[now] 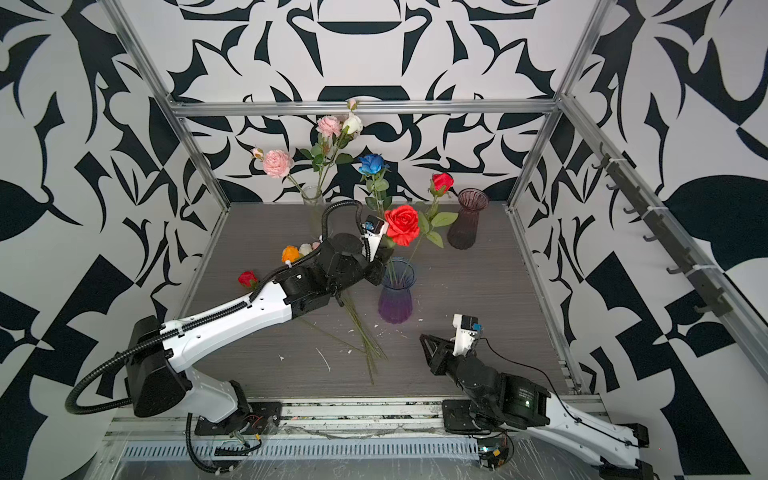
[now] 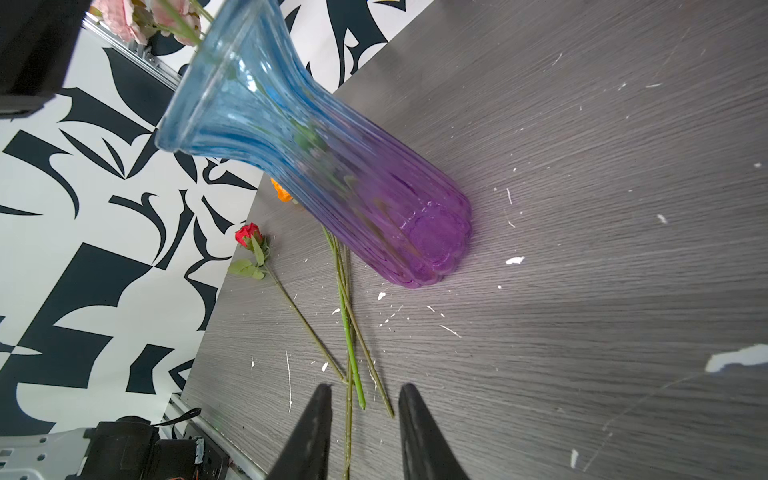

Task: Arrange the flowers into the vase
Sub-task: 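Carry the large red rose over the blue-purple vase and lower its stem, then open the left gripper to release the large red rose into the vase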

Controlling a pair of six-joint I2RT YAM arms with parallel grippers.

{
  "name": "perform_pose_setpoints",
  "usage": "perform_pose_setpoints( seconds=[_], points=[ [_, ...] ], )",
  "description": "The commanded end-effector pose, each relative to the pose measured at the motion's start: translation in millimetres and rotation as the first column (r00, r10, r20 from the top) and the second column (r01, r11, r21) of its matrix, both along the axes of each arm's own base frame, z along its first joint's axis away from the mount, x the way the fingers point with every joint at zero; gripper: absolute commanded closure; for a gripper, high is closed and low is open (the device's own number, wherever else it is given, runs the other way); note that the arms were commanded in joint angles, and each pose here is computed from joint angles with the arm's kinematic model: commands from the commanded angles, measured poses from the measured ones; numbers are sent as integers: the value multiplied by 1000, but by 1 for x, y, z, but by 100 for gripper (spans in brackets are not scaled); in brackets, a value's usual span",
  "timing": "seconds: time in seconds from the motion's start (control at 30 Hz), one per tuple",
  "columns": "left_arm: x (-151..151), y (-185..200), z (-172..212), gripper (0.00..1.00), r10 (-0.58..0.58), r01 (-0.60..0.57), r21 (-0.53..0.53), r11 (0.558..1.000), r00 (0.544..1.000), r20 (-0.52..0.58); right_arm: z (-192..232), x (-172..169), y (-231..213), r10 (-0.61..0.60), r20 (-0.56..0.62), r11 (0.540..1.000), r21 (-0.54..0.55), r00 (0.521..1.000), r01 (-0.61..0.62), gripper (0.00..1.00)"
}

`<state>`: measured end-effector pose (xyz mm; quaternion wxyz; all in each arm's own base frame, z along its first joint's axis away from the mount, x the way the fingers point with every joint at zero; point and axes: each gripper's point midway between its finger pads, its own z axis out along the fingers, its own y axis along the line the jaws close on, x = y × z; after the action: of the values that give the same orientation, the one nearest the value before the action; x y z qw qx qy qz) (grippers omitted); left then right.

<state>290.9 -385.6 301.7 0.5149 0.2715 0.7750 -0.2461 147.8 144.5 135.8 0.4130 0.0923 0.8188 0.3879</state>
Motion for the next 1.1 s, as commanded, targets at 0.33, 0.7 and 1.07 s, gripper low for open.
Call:
perform_pose_setpoints(
  seconds=[0.33,0.7,1.07],
  points=[
    [-5,-1,10,66,-18,18,-33,999,1000,-8,4,2,-3,-21,12,1000,14,1000,21,69],
    [-20,-17,20,56,-163,166,-47,985,984,65,4,2,-3,-24,11,1000,16,1000,24,69],
    [4,26,63,47,-440,422,-305,854,898,10,3,2,-4,-23,9,1000,14,1000,23,68]
  ],
)
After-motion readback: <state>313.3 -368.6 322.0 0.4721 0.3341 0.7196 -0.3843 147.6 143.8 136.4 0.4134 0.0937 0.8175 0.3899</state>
